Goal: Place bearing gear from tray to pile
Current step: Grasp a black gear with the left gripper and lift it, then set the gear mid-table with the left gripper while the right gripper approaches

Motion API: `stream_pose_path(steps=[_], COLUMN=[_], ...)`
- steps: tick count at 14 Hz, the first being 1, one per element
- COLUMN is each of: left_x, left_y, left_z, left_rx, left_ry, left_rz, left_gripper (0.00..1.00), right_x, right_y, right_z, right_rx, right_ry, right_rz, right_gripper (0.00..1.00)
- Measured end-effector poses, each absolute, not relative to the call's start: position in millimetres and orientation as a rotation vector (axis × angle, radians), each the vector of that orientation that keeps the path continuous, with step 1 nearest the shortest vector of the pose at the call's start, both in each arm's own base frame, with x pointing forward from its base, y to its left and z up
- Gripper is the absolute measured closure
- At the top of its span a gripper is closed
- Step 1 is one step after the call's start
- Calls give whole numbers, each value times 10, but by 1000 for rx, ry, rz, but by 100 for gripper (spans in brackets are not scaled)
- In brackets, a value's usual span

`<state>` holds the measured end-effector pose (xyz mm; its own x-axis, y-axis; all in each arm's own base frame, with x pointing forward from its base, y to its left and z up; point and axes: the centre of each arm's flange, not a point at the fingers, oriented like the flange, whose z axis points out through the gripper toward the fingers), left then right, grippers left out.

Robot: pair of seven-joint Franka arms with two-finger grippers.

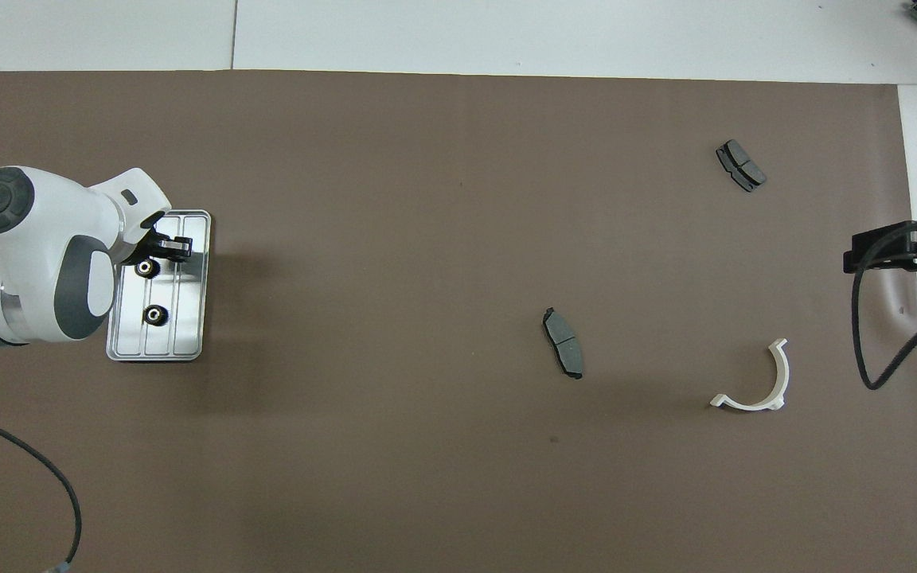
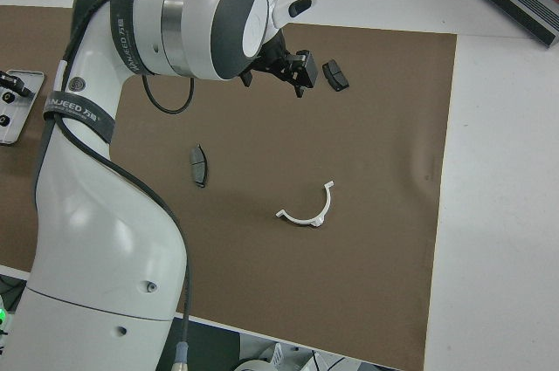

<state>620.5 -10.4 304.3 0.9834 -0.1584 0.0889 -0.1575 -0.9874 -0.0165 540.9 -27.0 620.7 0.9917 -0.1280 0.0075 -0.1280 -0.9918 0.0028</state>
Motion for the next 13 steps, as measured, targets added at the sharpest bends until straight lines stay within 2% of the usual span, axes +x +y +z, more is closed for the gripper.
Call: stream_pose_path(steps=[3,6,10,13], left_x=[6338,6438,6087,5768], left_y=[-187,-924,-2383,-3180], left_z=[3280,3693,3736,3736], left_rx=[-3124,-3141,-3161,-3186], left_ry=[231,93,-37,35], left_rz=[-113,-88,-96,-151], left_gripper=[75,75,75,75], right_x=[5409,5409,5409,5409], right_y=[-270,-270,-270,-269], right_z=[6207,6207,6207,6207], right_rx=[3132,3132,3132,3132], right_ry=[-201,-201,-201,-201], right_rz=[11,11,11,11], right_gripper=[0,0,0,0])
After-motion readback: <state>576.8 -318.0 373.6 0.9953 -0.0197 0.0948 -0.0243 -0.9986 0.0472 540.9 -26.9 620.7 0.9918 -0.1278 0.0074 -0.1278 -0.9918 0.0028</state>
